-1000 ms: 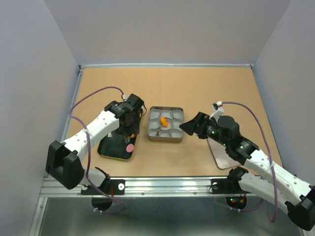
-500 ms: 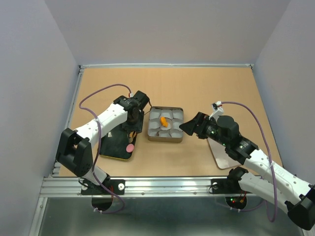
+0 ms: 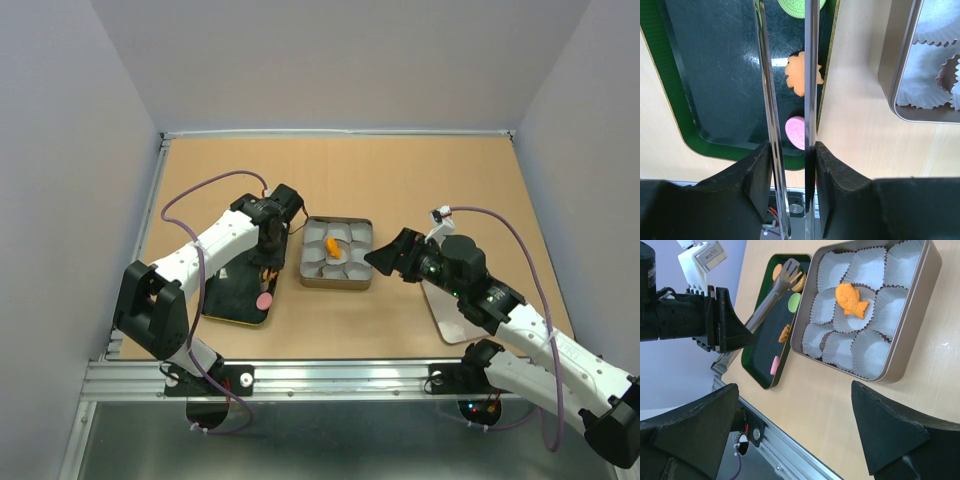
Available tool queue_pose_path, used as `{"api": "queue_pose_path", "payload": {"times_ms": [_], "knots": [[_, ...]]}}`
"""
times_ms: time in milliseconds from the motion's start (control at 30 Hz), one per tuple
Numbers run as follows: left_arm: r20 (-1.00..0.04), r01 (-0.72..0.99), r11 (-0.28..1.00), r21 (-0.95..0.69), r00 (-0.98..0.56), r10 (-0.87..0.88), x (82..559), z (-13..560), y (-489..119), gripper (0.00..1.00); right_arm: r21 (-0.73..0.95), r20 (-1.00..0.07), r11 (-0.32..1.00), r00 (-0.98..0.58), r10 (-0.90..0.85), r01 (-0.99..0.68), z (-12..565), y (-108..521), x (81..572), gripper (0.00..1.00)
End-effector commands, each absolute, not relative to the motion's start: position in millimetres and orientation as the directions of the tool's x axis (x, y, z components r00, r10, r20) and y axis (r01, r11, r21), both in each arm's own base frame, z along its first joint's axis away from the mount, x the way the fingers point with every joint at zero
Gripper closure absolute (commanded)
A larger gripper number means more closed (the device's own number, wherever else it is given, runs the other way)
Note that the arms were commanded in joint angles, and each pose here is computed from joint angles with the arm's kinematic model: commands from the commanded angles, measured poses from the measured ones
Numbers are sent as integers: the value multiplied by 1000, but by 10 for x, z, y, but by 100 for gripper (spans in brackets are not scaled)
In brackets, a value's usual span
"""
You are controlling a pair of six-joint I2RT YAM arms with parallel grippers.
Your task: Pack the cookies
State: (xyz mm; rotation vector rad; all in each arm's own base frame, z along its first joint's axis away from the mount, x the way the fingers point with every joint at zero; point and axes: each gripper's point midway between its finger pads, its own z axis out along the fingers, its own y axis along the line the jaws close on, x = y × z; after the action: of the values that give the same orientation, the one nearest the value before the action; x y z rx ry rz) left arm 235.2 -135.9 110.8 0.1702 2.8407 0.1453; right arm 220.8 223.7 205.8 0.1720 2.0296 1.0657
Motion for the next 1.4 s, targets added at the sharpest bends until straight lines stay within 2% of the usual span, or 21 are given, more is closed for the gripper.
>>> {"api": "queue_pose_path", "payload": {"times_ms": [0,400,633,1067,1367], "knots": [[-298,108,987,121,-944,140,2334,1248,-1329,59,731,-619,638,-631,467,-244,2091,2193,2236,2],[-402,45,984,173,-909,112,2539,1762,-1251,62,732,-617,636,-630,471,-242,2119,2204,2254,2],[-486,60,995,80,-869,91,2723,2154,-1477,63,738,-611,632,-634,474,-239,2122,2210,2249,2],[-506,197,980,8,-845,174,2717,2278,-2181,65,739,-610,632,-628,482,-233,2099,2180,2234,2],[-481,225,974,8,-854,201,2624,2079,-2329,66,740,-607,632,-631,483,-229,2073,2173,2224,2]]}}
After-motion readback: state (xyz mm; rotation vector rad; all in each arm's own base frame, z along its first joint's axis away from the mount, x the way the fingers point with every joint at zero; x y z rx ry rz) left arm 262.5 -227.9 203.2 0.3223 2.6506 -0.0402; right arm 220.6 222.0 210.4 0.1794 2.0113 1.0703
